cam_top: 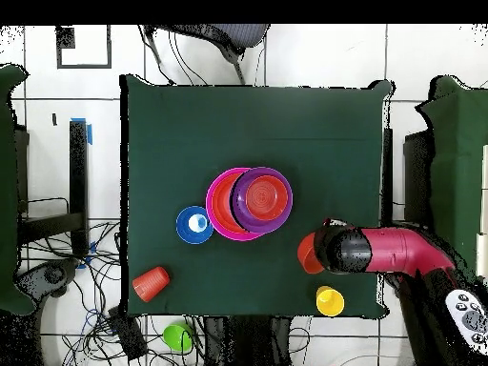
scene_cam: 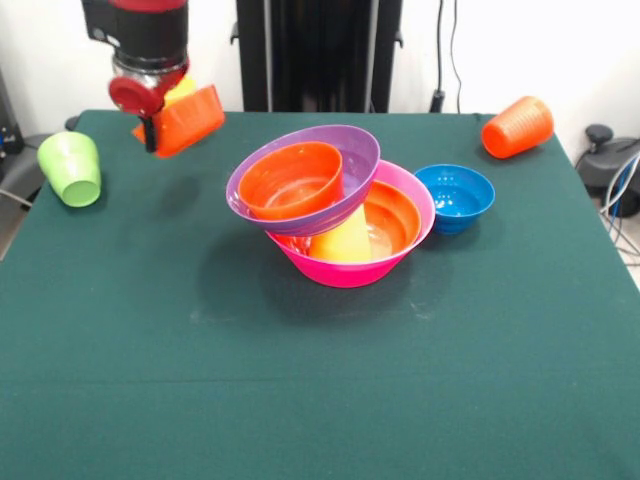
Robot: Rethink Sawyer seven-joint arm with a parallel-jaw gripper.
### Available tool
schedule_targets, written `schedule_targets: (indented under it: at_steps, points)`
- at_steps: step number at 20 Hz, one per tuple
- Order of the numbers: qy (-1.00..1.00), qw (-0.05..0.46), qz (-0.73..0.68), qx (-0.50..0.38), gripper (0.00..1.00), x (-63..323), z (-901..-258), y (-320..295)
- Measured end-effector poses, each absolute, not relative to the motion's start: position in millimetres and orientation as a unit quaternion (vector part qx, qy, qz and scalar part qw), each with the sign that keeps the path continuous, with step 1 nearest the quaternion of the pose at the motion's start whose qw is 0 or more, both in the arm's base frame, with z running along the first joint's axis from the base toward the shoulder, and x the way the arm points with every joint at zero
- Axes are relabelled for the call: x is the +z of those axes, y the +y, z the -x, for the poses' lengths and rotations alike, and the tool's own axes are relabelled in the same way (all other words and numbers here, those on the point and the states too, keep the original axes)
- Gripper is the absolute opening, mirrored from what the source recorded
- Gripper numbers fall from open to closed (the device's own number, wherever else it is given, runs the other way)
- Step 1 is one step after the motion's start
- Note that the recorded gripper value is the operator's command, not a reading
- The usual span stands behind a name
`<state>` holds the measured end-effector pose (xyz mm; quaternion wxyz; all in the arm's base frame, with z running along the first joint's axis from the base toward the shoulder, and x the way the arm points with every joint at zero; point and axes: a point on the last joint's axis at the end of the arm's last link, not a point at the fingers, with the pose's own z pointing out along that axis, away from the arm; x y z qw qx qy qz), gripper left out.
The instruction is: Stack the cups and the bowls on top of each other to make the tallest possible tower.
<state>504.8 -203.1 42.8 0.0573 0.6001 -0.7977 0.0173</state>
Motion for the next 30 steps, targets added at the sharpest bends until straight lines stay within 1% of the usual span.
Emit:
schedule_targets:
  at_steps: [3, 12, 23, 30]
  points:
    - [-0.799, 0.042, -0.599, 0.037, 0.00, 63, -517, -206]
    - [-0.810, 0.008, -0.584, 0.052, 0.00, 97, -545, -205]
    - [-0.811, -0.033, -0.583, 0.044, 0.00, 108, -574, -179]
    - [-0.805, -0.044, -0.589, 0.061, 0.00, 121, -594, -172]
